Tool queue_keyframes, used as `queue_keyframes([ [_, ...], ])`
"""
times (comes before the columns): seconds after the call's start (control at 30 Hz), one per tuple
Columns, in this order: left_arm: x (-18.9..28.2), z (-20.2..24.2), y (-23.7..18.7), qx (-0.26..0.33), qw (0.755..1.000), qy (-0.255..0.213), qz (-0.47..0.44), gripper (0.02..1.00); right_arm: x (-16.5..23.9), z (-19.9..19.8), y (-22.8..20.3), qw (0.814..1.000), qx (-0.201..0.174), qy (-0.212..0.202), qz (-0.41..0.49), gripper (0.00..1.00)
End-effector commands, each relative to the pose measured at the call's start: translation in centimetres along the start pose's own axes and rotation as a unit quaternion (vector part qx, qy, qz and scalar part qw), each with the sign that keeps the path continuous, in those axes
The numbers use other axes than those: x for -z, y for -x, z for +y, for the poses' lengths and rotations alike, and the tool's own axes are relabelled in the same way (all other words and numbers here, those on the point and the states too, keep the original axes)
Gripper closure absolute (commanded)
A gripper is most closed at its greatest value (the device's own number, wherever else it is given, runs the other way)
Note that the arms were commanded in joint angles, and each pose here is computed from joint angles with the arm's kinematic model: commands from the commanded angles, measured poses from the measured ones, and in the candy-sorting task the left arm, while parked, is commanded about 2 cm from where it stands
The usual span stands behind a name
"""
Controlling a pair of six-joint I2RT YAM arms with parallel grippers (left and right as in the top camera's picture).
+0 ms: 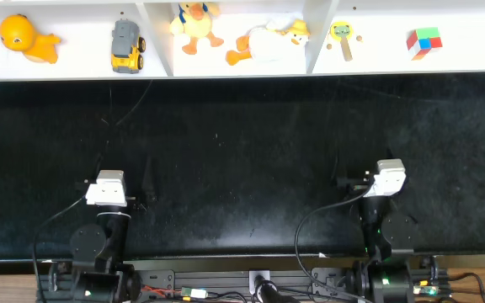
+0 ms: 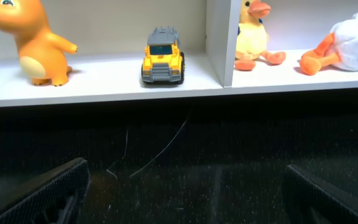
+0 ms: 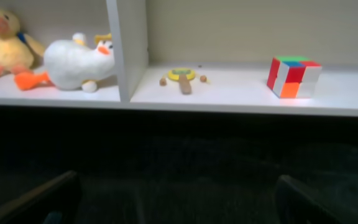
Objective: Store Toys
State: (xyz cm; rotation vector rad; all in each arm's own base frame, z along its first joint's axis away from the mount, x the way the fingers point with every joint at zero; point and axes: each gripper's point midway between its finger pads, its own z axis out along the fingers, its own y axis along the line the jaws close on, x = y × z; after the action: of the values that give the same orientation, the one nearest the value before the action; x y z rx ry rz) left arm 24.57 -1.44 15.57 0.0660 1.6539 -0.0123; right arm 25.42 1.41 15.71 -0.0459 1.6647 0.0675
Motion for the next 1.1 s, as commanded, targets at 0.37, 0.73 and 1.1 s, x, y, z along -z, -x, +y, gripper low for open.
queue_keyframes([
  [0.37,0.0,0.3,0.1,-0.002,1.000,0.007,-0.004,0.020,0.9,1.0,1.5,0.999,-0.003,0.023,-0.043,0.005],
  [0.73,0.0,0.3,0.1,-0.002,1.000,0.007,-0.004,0.020,1.0,-0.6,1.5,0.999,-0.005,-0.009,-0.043,0.005],
  [1.1,0.0,0.3,0.1,-0.002,1.000,0.007,-0.004,0.020,1.0,-0.6,1.5,0.999,-0.005,-0.008,-0.043,0.007],
])
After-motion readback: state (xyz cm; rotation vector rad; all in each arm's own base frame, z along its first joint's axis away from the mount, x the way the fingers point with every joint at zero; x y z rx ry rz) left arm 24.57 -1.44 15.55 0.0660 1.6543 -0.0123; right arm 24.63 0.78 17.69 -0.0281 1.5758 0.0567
